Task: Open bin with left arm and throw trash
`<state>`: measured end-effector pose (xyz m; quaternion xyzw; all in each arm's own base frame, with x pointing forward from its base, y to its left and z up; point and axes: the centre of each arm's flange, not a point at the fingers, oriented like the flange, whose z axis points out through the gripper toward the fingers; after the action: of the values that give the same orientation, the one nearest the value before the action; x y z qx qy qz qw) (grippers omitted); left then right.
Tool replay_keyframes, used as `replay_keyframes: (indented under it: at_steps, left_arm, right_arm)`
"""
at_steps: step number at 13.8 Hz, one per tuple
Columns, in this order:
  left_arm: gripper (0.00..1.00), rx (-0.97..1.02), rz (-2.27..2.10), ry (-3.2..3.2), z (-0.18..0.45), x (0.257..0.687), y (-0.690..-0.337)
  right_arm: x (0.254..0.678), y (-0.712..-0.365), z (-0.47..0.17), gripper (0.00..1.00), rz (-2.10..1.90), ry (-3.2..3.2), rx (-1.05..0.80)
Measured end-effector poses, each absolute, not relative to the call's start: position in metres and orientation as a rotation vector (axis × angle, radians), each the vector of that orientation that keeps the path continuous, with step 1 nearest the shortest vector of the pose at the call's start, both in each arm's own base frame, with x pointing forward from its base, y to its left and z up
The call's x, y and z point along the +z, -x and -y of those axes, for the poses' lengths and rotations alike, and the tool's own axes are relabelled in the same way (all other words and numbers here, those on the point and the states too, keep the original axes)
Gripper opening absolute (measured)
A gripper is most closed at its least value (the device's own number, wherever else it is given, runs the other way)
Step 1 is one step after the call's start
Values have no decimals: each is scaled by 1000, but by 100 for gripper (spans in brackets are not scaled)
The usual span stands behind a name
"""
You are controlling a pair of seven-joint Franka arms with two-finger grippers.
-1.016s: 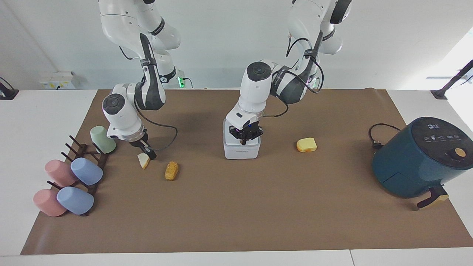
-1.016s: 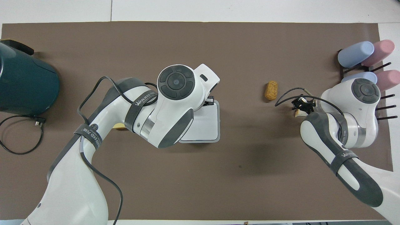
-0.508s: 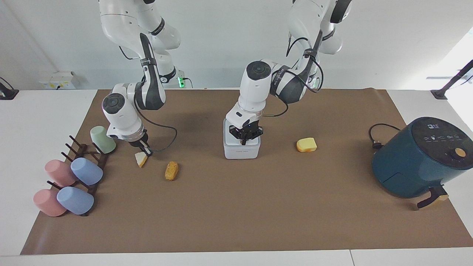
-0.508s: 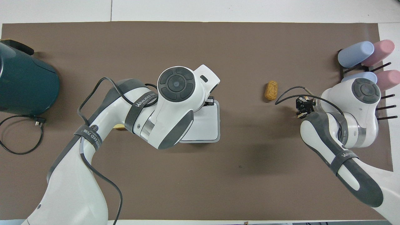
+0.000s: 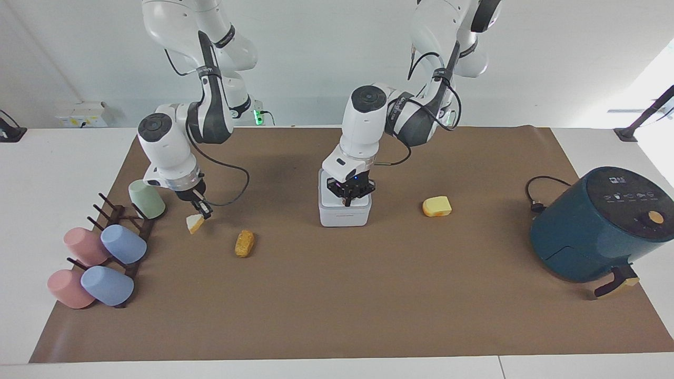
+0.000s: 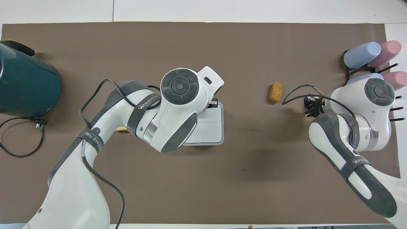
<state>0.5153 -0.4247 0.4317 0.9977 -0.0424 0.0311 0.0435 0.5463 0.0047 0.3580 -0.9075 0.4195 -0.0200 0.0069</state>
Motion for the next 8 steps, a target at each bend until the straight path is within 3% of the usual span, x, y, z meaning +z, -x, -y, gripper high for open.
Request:
replay_keyframes:
  at_steps: [5, 8]
  left_arm:
    - [1, 81, 97, -3073, 372, 512, -509]
    - [1, 32, 165, -3069, 313, 549, -517]
  right_arm:
    - [412, -530, -19, 9, -1274, 2854, -95]
    - [440, -519, -73, 9, -1121, 2901, -138]
